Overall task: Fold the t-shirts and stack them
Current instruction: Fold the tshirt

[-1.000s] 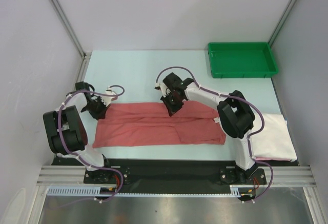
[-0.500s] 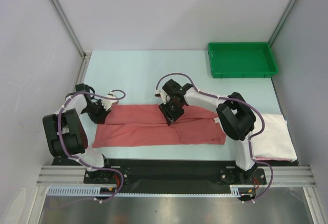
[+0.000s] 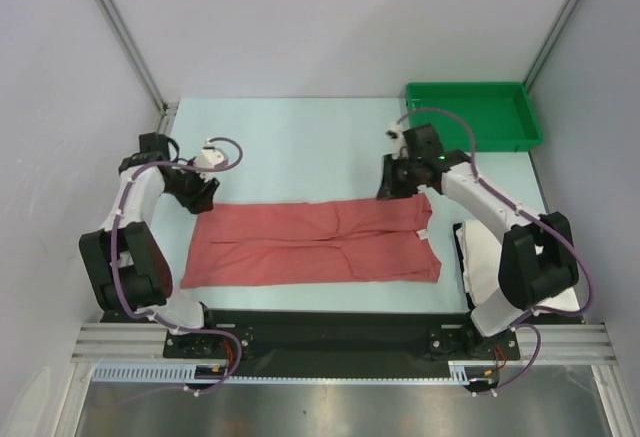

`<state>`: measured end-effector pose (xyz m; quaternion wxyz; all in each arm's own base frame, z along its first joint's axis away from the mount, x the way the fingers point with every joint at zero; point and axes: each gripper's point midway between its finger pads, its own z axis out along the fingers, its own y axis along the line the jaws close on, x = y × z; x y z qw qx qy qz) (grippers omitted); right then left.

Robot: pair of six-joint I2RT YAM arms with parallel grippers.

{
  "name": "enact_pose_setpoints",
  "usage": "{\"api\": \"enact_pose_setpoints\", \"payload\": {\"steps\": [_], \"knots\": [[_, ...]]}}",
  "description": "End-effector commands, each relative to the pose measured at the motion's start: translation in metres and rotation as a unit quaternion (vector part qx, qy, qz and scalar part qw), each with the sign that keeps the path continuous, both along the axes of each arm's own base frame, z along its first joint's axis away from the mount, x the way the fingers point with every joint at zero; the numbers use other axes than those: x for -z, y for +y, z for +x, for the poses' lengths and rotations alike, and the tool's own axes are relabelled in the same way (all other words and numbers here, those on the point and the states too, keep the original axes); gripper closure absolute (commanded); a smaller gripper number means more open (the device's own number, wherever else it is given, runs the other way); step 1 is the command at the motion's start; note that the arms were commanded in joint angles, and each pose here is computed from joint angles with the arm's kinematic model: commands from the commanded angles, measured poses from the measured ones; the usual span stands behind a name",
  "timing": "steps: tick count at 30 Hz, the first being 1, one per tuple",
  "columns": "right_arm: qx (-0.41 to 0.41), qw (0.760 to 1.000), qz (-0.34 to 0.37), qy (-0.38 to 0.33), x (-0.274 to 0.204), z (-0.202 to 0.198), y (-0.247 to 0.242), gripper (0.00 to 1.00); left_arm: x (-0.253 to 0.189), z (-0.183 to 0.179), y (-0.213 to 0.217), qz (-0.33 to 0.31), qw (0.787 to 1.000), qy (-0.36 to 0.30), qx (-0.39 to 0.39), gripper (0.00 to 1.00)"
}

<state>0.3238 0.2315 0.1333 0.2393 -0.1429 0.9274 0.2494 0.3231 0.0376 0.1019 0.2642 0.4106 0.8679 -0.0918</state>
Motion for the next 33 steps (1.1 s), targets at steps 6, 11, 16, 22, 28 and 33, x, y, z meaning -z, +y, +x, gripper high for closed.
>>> {"api": "enact_pose_setpoints", "payload": {"steps": [6,11,16,22,28,33], "knots": [[0.244,0.965,-0.041,0.087,0.052,0.0,-0.107,0.73,-0.028,0.035,-0.152,-0.139,0.99,-0.01,-0.008,0.55],[0.249,0.962,-0.049,0.098,0.069,0.004,-0.111,0.66,-0.017,0.033,-0.228,-0.177,0.984,0.027,0.011,0.42],[0.274,0.954,-0.054,0.111,0.083,0.007,-0.12,0.66,0.013,0.01,-0.299,-0.179,0.98,0.065,0.064,0.39],[0.287,0.949,-0.072,0.11,0.088,-0.002,-0.131,0.61,0.029,-0.007,-0.347,-0.198,0.974,0.078,0.073,0.38],[0.275,0.954,-0.045,0.111,0.09,0.002,-0.121,0.71,0.048,-0.008,-0.359,-0.19,0.976,0.08,0.065,0.41],[0.271,0.954,-0.03,0.121,0.089,-0.005,-0.116,0.88,0.059,-0.023,-0.371,-0.197,0.971,0.107,0.076,0.46]]}}
